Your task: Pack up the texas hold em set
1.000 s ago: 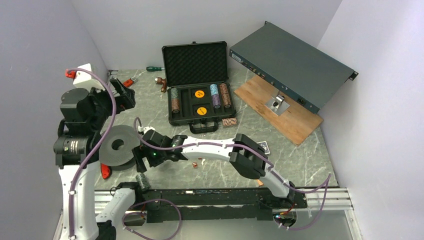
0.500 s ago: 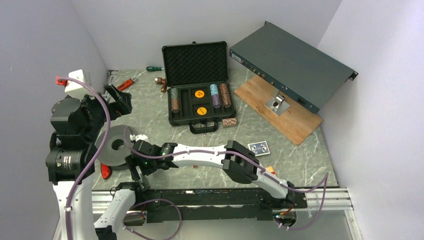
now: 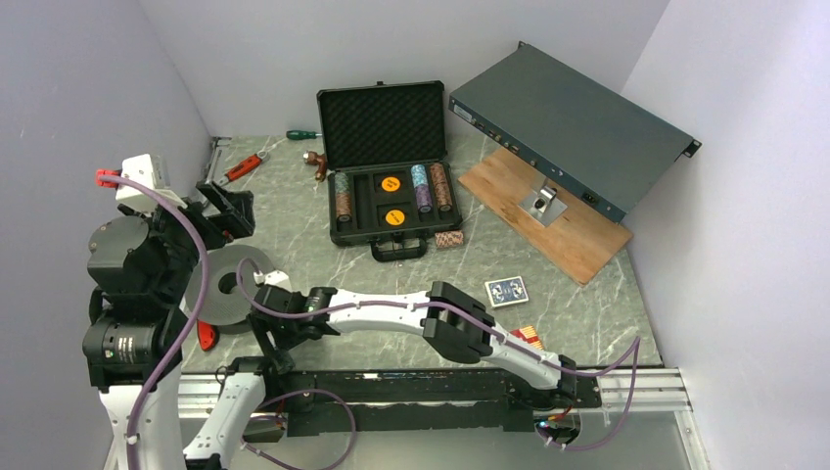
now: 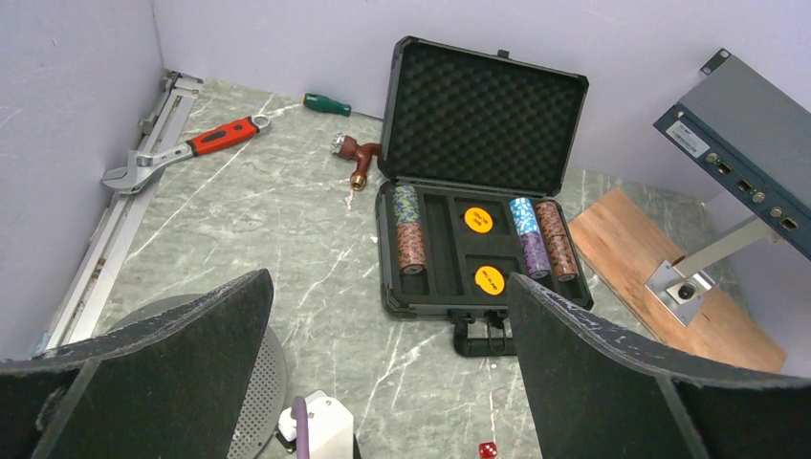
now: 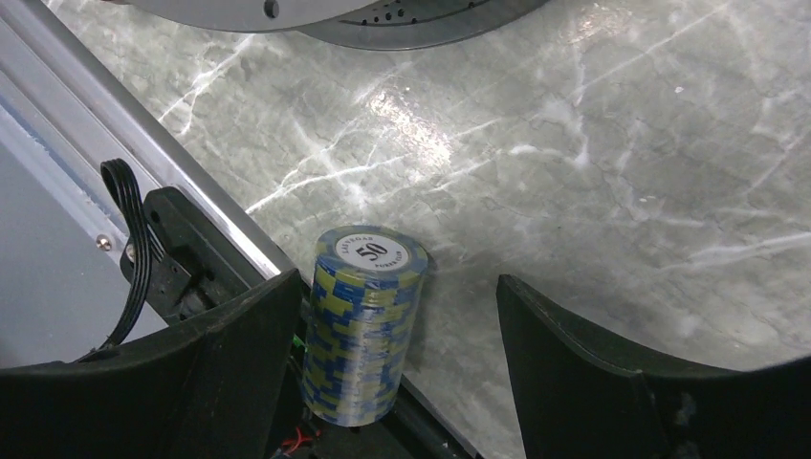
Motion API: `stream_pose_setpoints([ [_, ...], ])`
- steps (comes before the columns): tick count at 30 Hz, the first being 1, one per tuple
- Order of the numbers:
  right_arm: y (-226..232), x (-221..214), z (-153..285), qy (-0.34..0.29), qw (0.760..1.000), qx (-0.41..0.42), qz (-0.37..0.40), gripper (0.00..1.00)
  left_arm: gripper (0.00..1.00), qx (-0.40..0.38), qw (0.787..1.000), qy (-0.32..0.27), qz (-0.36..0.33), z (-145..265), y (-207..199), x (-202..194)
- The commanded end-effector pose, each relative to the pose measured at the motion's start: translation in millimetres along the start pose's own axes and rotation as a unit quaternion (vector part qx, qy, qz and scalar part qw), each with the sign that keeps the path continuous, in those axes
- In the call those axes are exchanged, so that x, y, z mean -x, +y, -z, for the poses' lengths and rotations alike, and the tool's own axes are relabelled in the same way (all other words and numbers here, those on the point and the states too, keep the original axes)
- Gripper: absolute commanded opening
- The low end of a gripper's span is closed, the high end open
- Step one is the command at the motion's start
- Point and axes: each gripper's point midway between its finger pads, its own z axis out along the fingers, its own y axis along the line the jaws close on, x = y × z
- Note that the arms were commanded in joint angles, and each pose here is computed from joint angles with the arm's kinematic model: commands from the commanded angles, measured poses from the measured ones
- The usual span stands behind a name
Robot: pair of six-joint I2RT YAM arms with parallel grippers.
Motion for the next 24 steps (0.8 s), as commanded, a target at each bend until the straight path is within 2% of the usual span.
stream_pose_setpoints([
  [1, 9, -5, -3, 0.007, 1.000, 0.001, -0.002, 0.76, 1.00, -0.014, 1.000, -0.015, 0.002, 6, -5, 4],
  [10, 3, -7, 7, 0.001, 1.000, -0.014, -0.008, 0.64, 1.00, -0.013, 1.000, -0.018, 0.001, 10, -4, 2],
  [17, -7, -5, 18, -0.008, 0.999, -0.035, -0.006, 0.45, 1.00, -0.013, 1.000, -0.019, 0.002, 10, -3, -1],
  [24, -29, 6, 40, -0.033, 0.997, -0.069, -0.005, 0.38, 1.00, -0.013, 1.000, -0.008, 0.003, 3, -1, -9],
])
